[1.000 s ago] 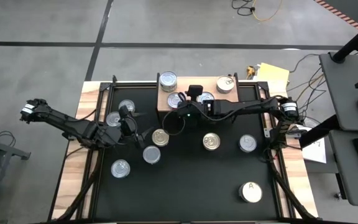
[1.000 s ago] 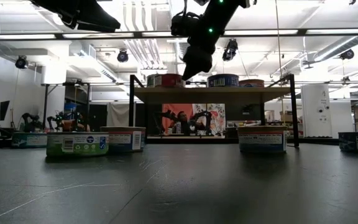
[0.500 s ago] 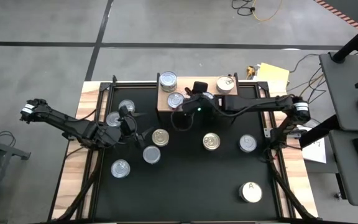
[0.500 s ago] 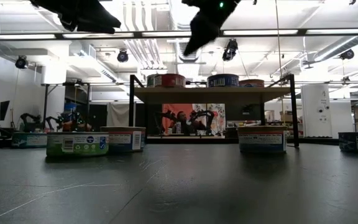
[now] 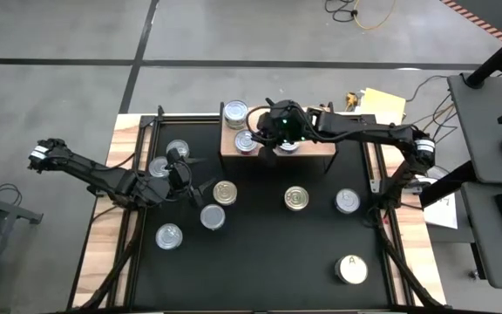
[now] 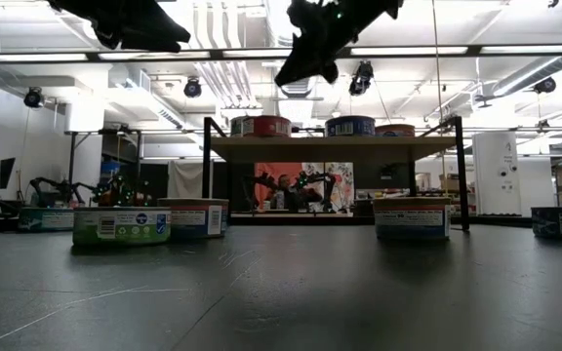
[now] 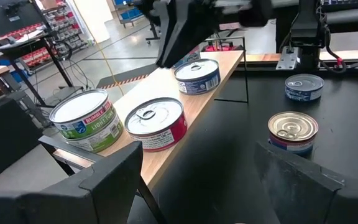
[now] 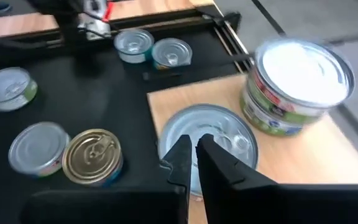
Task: Stack canned seafood by type on shelf
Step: Put the red tuna can on the shelf
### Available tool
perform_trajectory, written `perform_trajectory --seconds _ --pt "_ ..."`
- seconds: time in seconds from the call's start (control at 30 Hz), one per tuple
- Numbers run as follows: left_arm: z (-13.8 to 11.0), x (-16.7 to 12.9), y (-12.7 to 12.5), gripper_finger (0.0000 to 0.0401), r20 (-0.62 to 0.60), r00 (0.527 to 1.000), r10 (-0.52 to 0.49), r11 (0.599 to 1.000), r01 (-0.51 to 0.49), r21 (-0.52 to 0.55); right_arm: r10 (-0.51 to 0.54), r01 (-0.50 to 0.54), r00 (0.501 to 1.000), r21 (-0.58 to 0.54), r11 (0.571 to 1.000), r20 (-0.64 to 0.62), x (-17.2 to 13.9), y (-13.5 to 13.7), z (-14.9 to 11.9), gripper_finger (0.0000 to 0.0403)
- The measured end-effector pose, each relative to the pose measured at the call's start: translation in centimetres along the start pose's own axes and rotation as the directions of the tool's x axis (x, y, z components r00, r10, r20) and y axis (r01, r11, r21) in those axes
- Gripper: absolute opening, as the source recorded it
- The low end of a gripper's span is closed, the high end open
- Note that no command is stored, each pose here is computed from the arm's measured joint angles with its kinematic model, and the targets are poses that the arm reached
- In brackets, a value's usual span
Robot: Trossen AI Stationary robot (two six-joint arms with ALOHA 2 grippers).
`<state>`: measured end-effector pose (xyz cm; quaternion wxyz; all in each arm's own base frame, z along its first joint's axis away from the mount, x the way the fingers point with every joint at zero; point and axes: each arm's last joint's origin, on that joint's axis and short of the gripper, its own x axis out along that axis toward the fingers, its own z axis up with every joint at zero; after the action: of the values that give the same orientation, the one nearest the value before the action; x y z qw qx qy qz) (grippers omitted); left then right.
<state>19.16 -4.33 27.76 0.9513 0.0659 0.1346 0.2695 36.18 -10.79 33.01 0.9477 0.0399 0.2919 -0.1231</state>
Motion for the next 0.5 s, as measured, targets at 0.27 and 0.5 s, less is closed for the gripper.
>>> perform_trajectory --seconds 0.27,0.5 --pt "0.0 0.0 0.0 0.0290 0.002 1.000 -0.001 1.000 0.001 -0.003 -0.010 0.011 1.000 0.030 0.999 -0.027 1.0 -0.4 -0.5 0.0009" --pt "0.3 0.0 0.0 0.0290 0.020 1.000 -0.001 1.000 0.001 -0.025 -0.005 0.006 1.000 0.027 1.000 -0.031 2.2 -0.4 -0.8 0.0009"
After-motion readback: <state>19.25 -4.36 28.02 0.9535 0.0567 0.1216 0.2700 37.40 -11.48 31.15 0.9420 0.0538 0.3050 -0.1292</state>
